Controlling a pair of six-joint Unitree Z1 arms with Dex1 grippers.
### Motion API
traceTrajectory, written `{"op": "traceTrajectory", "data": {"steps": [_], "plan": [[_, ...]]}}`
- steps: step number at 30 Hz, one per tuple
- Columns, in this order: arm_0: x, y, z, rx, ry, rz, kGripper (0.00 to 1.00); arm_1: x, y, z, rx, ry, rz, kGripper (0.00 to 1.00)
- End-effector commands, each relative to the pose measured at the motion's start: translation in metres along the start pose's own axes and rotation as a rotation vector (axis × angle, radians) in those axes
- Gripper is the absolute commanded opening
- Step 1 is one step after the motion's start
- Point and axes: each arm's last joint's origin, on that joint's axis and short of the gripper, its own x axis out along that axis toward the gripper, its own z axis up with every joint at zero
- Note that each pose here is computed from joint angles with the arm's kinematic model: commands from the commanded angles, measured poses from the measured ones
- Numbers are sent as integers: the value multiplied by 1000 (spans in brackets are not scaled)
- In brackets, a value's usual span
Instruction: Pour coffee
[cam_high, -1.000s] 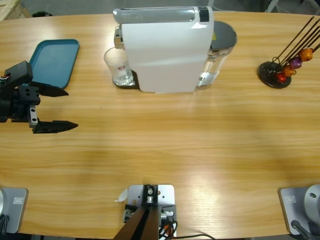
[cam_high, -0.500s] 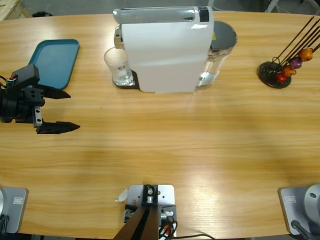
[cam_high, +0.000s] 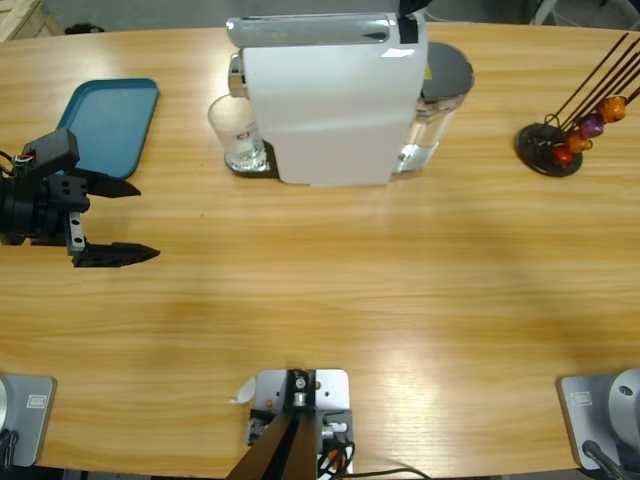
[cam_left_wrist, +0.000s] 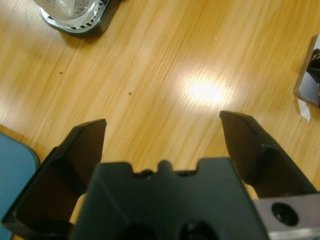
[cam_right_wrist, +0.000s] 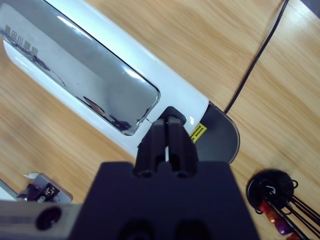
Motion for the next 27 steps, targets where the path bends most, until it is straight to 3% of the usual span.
{"op": "traceTrajectory", "data": {"steps": [1,21,24,27], "plan": [[12,1,-9,-25,70,-24,991,26,0,2,13,66,2,0],[12,1,-9,-27,71,-20,991,43,-7,-9,37,105,54,0],[12,1,-9,-27,70,-19,991,23,-8,-6,4,53,1,0],[12,1,-9,-26,70,-21,991,-36,11,0,-128,-87,-36,0]]}}
